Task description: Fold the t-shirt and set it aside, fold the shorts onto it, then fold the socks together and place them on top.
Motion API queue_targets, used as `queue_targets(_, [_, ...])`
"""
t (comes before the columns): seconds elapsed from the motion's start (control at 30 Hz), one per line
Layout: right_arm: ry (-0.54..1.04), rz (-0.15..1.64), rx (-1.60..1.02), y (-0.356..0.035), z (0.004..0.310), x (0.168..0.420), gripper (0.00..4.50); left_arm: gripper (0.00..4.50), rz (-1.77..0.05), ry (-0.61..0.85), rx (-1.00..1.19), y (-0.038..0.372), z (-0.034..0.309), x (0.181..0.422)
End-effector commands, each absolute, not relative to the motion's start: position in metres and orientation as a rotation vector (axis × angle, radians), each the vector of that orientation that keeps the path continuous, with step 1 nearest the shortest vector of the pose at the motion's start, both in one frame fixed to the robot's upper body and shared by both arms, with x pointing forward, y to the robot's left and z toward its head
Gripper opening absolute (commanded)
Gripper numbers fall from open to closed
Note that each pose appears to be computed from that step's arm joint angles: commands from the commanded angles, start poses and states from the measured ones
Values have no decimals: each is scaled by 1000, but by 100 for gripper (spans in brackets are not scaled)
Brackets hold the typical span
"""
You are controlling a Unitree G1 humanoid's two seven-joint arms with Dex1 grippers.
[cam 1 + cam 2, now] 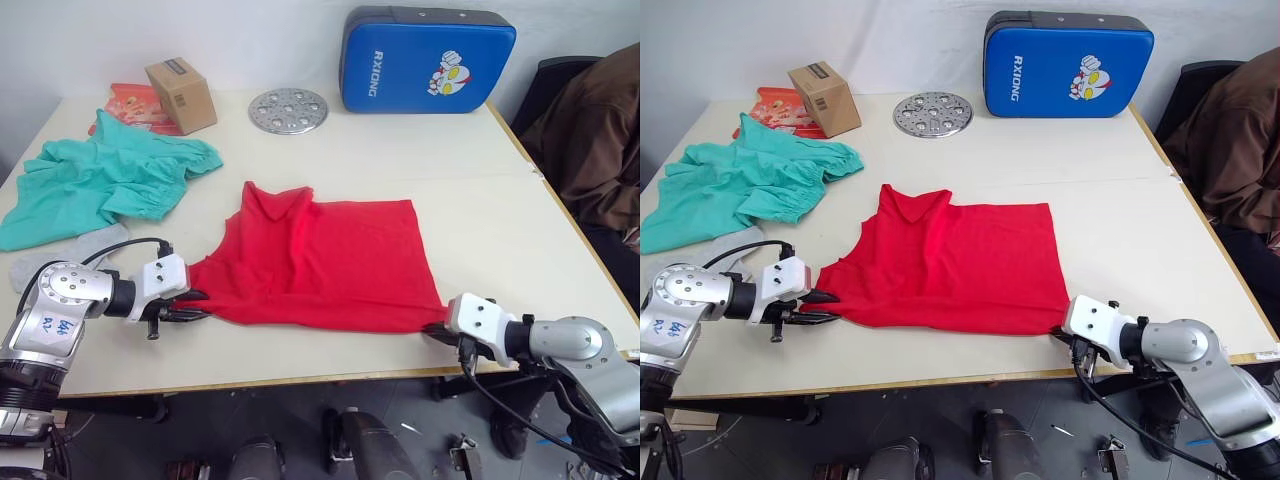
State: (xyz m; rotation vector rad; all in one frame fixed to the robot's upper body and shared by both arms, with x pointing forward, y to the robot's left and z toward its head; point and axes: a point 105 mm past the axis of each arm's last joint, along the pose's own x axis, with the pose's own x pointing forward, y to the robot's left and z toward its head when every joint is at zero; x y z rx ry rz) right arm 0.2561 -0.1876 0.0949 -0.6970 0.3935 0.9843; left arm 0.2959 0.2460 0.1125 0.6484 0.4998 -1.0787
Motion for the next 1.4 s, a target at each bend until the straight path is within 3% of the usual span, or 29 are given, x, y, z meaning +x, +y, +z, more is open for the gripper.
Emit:
queue_targets(0.03, [432, 1008, -700, -204, 103, 244, 0, 28, -1189, 590, 549, 243, 106, 265])
queue_targets(0.07, [436, 1030, -694, -205, 105, 239, 0, 4, -1208, 605, 528, 243, 107, 258])
queue_targets(0.5, [531, 1081, -680, -221, 100, 205, 0, 4, -1154, 715, 563, 249, 93, 233])
queue_targets(1.0, [504, 1048, -702, -227, 99, 209, 0, 4, -1171, 813, 384, 241, 98, 207])
queue_targets(1.4, [486, 1039, -741, -237, 104, 220, 0, 4, -1107, 793, 396, 239, 91, 213])
